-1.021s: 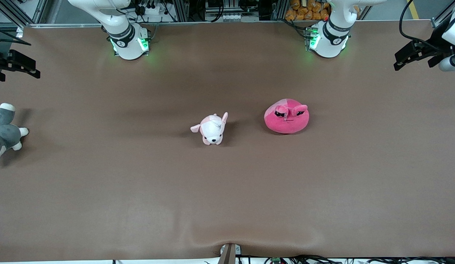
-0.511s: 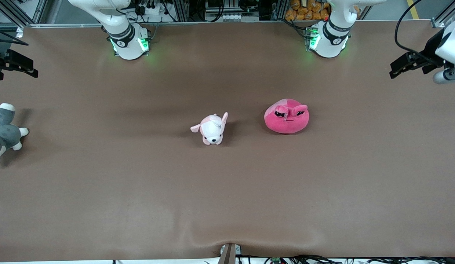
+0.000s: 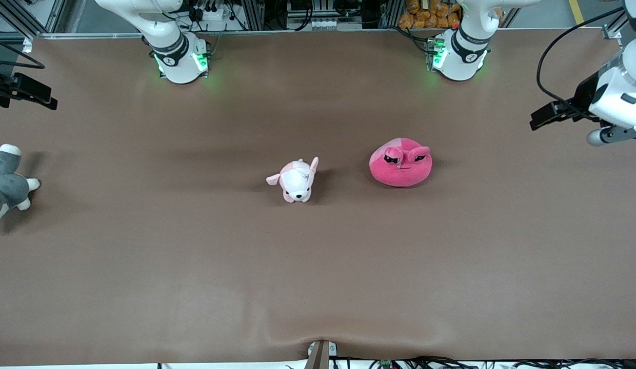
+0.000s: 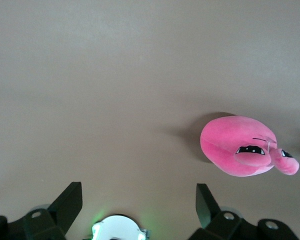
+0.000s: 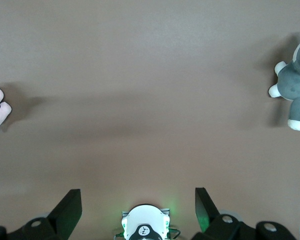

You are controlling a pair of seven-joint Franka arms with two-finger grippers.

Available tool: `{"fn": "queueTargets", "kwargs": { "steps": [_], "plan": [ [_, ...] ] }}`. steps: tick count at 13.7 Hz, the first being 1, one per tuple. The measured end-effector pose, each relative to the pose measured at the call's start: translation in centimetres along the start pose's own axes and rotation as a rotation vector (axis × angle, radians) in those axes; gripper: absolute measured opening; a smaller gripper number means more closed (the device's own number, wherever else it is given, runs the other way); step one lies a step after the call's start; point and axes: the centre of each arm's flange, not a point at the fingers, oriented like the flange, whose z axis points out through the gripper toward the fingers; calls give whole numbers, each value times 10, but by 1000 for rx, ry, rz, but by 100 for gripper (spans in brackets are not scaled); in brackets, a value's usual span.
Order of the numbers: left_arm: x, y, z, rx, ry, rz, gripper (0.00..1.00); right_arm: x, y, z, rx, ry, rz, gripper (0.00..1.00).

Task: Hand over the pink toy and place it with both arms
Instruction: 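Reach the left gripper toward the pink plush toy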

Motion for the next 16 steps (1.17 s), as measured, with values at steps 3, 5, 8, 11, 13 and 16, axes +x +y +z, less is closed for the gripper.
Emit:
{"fn": "queueTargets", "kwargs": {
  "steps": [3,5,8,11,13,16],
  "plan": [
    [1,2,12,-2,-24,-74,100,-1,0,1,0,-8,3,100],
    [2,6,21,-21,-49,-121,100,-1,0,1,0,-9,3,100],
    [6,19,50,-54,-110,-218,100,-1,0,1,0,-10,5,100],
    [5,41,82,-89,-149,-340,100,-2,0,2,0,-18,7,100],
    [1,54,99,-113,-168,-404,100,-3,0,3,0,-29,8,100],
    [-1,81,121,-166,-220,-596,100,-2,0,5,0,-38,9,100]
  ]
}}
